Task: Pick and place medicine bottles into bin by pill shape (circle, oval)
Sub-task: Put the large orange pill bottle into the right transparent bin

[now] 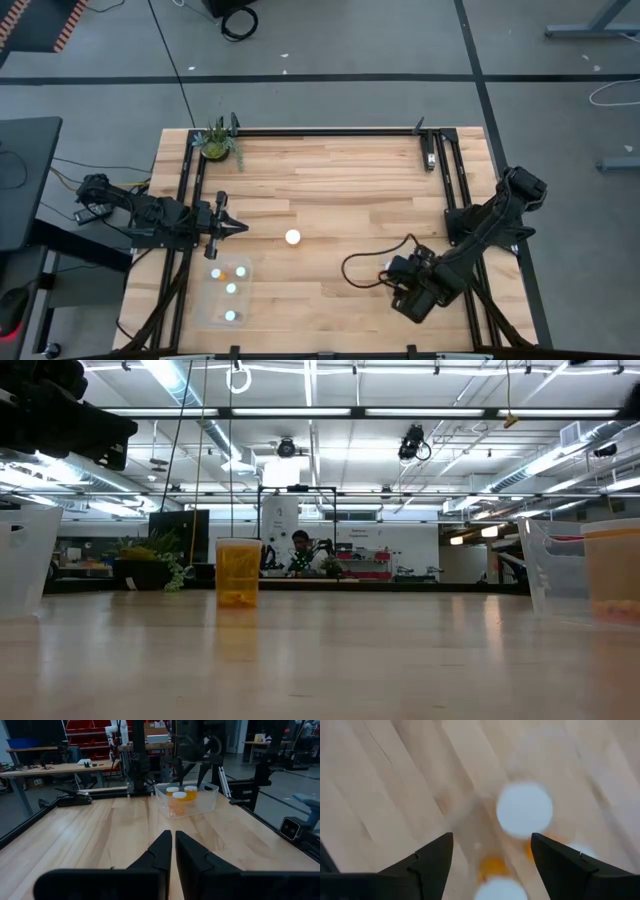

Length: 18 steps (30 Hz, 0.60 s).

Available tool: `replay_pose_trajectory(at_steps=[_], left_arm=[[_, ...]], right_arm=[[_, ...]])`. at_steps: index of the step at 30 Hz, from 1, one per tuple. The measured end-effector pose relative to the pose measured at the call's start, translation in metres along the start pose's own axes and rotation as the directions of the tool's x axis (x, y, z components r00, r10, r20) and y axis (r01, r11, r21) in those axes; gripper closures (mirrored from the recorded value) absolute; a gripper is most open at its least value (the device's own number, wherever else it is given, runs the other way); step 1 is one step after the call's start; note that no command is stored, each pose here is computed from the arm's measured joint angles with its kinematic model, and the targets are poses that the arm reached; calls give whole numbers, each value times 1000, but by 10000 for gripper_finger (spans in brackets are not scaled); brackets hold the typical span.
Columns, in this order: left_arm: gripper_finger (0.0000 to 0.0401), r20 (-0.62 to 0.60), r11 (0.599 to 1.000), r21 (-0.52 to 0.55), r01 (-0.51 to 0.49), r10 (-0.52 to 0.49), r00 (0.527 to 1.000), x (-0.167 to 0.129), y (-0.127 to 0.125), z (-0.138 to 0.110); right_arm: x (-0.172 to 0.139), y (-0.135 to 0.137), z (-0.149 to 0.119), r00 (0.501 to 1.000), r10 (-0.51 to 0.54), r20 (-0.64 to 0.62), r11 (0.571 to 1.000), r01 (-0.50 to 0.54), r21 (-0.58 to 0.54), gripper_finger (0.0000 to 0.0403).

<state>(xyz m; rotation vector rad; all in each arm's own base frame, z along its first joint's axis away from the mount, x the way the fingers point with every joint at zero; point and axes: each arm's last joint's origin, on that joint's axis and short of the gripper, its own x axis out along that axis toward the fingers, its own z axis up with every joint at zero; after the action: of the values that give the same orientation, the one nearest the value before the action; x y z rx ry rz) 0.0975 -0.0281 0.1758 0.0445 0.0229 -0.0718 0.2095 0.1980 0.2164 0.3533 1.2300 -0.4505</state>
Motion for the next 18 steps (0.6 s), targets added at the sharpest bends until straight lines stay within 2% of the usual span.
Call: replay_pose_trajectory(at_steps=[8, 13, 18], left_arm=[[370, 0, 1000, 0, 0, 0, 1000, 0, 0, 0], [377, 0, 1000, 0, 0, 0, 1000, 0, 0, 0], [377, 0, 1000, 0, 0, 0, 1000, 0, 0, 0]], right_arm=[[-3, 5, 50, 988, 93, 127, 990, -79, -114, 132], [10, 11, 73, 963, 180, 198, 969, -139, -205, 132], [30, 18, 91, 950, 223, 221, 944, -154, -290, 132]])
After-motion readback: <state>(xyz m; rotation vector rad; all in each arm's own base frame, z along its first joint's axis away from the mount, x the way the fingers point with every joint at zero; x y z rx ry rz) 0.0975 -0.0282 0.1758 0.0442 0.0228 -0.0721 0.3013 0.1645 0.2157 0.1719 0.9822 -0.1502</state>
